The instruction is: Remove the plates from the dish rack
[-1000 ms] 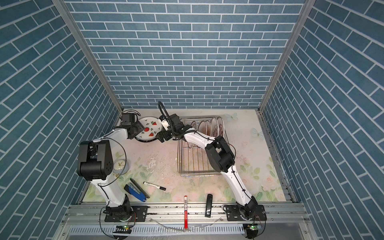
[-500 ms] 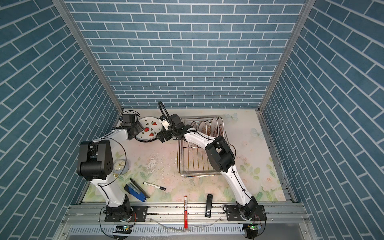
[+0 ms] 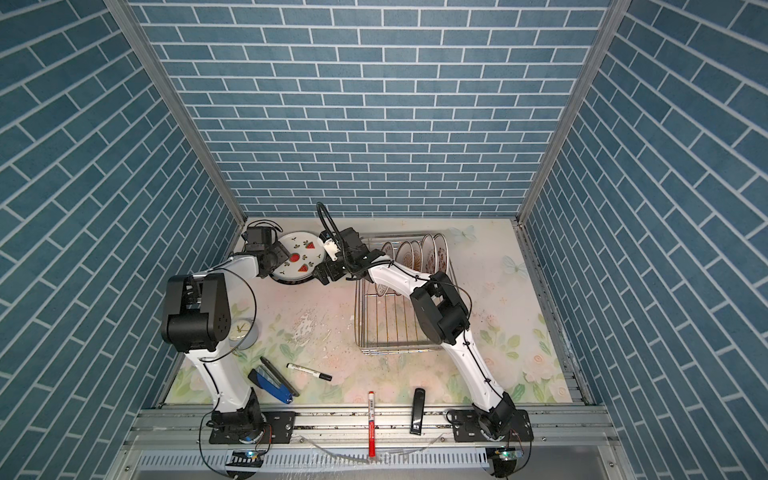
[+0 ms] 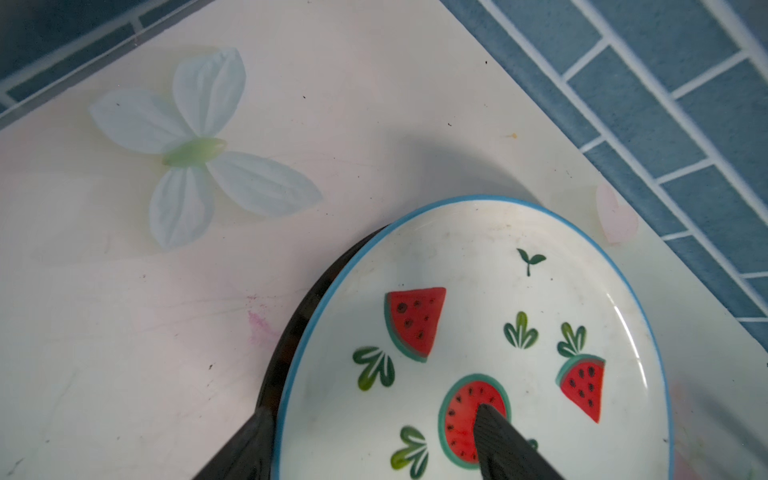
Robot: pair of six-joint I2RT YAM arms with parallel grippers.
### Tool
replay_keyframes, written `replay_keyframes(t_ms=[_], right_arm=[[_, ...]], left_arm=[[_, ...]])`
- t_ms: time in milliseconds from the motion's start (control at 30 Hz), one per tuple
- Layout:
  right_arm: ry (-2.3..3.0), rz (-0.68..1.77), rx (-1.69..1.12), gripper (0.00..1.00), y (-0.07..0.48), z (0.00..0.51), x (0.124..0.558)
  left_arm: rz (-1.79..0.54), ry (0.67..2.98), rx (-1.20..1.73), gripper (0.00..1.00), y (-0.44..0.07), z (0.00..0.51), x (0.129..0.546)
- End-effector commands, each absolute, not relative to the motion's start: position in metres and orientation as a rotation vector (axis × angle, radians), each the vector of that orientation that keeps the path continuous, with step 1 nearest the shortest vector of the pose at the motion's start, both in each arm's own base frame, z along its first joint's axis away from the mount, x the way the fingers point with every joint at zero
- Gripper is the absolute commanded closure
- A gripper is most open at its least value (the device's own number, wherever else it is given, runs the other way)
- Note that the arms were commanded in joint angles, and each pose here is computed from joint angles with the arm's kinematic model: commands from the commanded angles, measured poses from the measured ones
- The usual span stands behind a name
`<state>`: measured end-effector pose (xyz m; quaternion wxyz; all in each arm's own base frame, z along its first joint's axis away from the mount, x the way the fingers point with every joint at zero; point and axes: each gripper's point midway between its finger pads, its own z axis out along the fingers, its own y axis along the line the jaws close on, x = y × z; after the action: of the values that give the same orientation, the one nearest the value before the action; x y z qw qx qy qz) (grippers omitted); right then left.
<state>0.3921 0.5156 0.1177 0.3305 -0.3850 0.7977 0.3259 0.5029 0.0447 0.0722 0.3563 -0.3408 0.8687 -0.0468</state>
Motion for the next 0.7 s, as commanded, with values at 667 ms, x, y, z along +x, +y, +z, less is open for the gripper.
replay_keyframes(t_ms=[667], right_arm=[[1.909, 0.769, -1.046, 0.01, 0.503, 0.199, 0.357]], left_arm=[[-0.224, 2.082, -0.776, 0.0, 0.02, 0.16, 0.451]])
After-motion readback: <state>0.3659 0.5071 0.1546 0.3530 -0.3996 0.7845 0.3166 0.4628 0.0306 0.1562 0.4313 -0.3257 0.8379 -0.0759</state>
